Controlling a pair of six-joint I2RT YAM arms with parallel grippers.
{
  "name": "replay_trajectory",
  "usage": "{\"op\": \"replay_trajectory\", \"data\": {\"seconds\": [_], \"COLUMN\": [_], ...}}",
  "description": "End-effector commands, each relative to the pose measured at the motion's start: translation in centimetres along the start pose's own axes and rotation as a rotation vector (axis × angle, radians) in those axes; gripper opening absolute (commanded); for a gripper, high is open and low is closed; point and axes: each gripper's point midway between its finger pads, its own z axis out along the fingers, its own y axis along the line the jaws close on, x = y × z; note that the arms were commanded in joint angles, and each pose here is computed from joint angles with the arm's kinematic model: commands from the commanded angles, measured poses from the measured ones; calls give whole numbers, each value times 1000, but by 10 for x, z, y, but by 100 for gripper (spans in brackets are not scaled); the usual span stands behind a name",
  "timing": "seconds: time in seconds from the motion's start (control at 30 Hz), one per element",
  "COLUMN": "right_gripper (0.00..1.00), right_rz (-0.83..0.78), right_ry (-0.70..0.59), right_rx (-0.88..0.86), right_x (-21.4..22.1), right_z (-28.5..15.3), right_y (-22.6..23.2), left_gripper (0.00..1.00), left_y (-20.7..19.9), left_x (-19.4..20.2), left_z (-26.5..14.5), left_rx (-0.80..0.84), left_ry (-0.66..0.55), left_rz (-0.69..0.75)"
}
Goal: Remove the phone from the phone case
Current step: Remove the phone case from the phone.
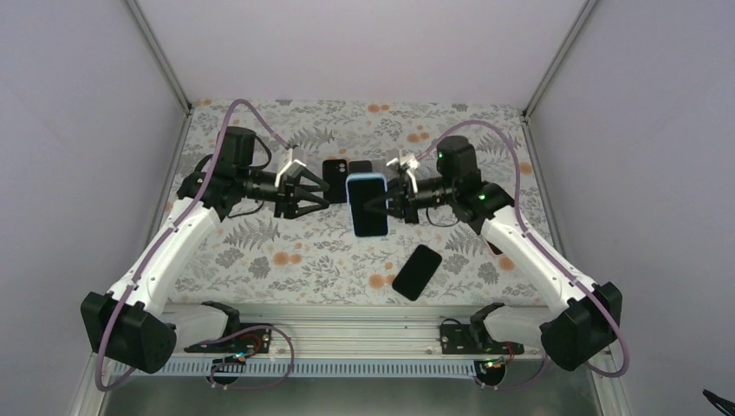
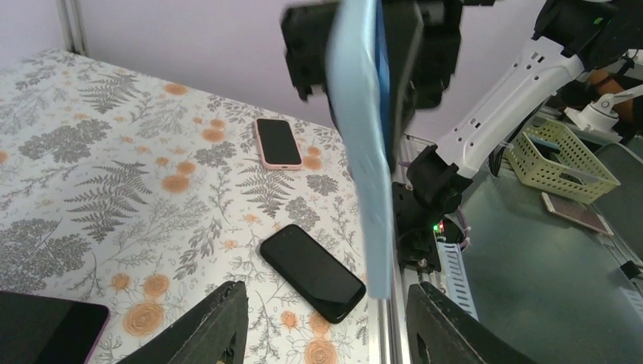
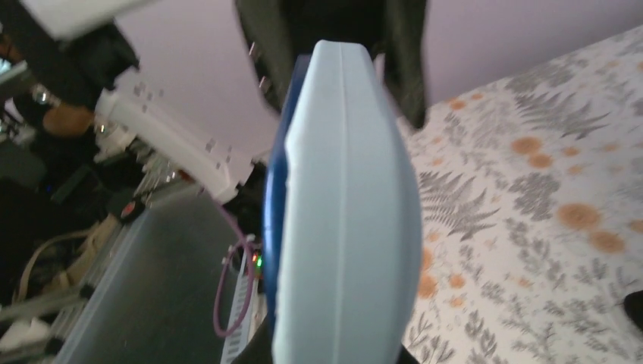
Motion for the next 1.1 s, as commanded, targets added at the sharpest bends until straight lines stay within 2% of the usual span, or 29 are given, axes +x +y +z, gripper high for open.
{"op": "replay_trajectory", "data": {"seconds": [0.0,0.17,0.33,0.73,1.07], "right_gripper": [4,4,4,4,4], "right_rz": [-43,-15,32,72,65], "right_ry": [-168,-237,-270,-288,-285], "right_rx": [-32,-40,-62,-59,-13], "right_x": [-77,-117,-132,-130,-125], "right_z": [-22,-33,-38,-38,-36], "right_y": [5,5,8,3,-6], "left_gripper": [53,54,54,51,50], "left_y": [-5,-10,-17,-17,-29], "left_x": [-1,-2,-5,-30,-33], "left_z": [1,5,9,24,28], "left_rx": [23,47,85,158,234], "left_ry": [-23,-20,-24,-43,-43], "left_rz": [6,2,-5,-18,-11]}}
